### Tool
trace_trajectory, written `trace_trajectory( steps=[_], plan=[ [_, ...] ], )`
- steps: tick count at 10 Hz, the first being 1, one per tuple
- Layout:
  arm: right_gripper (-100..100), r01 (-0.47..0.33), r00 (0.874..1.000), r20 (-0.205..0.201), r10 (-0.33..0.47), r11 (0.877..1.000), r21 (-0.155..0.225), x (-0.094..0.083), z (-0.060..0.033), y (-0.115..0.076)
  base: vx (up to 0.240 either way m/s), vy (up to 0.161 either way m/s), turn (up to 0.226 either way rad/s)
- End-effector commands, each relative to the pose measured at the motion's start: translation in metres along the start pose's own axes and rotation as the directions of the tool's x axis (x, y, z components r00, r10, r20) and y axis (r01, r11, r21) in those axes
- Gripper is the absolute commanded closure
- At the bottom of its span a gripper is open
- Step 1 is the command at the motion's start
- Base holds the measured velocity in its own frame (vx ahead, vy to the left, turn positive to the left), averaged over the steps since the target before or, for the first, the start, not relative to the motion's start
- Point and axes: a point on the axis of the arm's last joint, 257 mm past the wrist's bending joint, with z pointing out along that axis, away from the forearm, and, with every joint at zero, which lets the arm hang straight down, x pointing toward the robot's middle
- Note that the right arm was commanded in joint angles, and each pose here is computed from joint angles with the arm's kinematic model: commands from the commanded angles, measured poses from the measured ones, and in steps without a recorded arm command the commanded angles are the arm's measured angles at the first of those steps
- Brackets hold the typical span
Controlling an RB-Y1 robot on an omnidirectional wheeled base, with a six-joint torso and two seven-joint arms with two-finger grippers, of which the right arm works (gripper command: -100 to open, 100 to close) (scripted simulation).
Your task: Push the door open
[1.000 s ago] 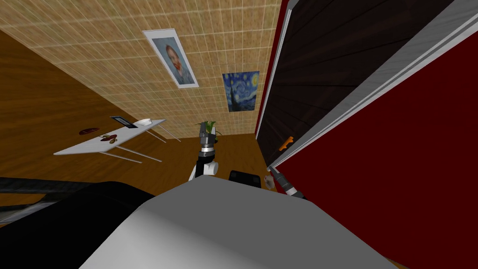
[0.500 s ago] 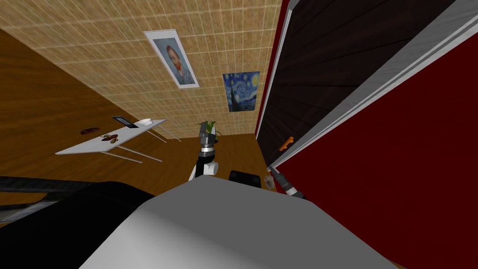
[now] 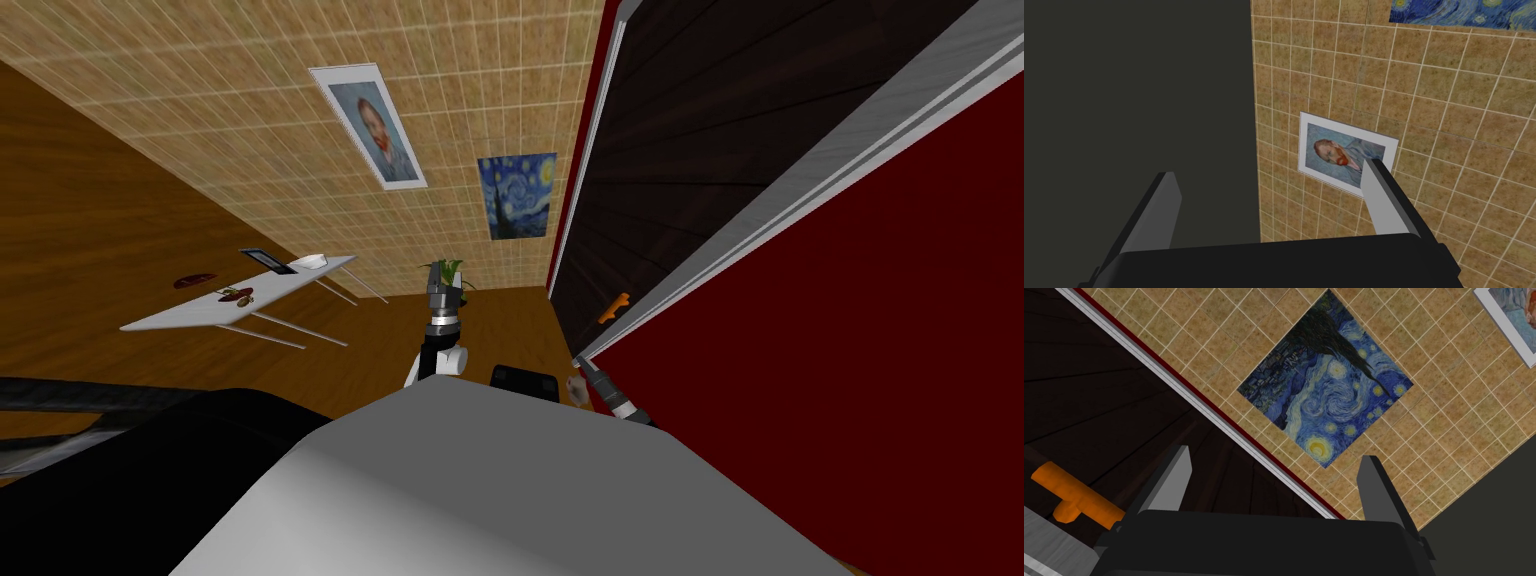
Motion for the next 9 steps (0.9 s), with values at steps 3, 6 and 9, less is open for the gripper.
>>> trace_trajectory(
  steps=[3, 6, 9],
  plan=[
    [-100, -0.024, 1.000, 0.015, 0.023, 0.999, 0.036, -0.002, -0.0024, -0.012, 0.023, 0.000, -0.042],
    [-100, -0.058, 0.998, 0.039, 0.055, 0.994, 0.088, -0.005, -0.0067, -0.030, 0.129, 0.091, -0.094],
    [-100, -0.104, 0.993, 0.073, 0.094, 0.982, 0.155, -0.008, -0.0137, -0.054, 0.165, 0.085, -0.078]
  ],
)
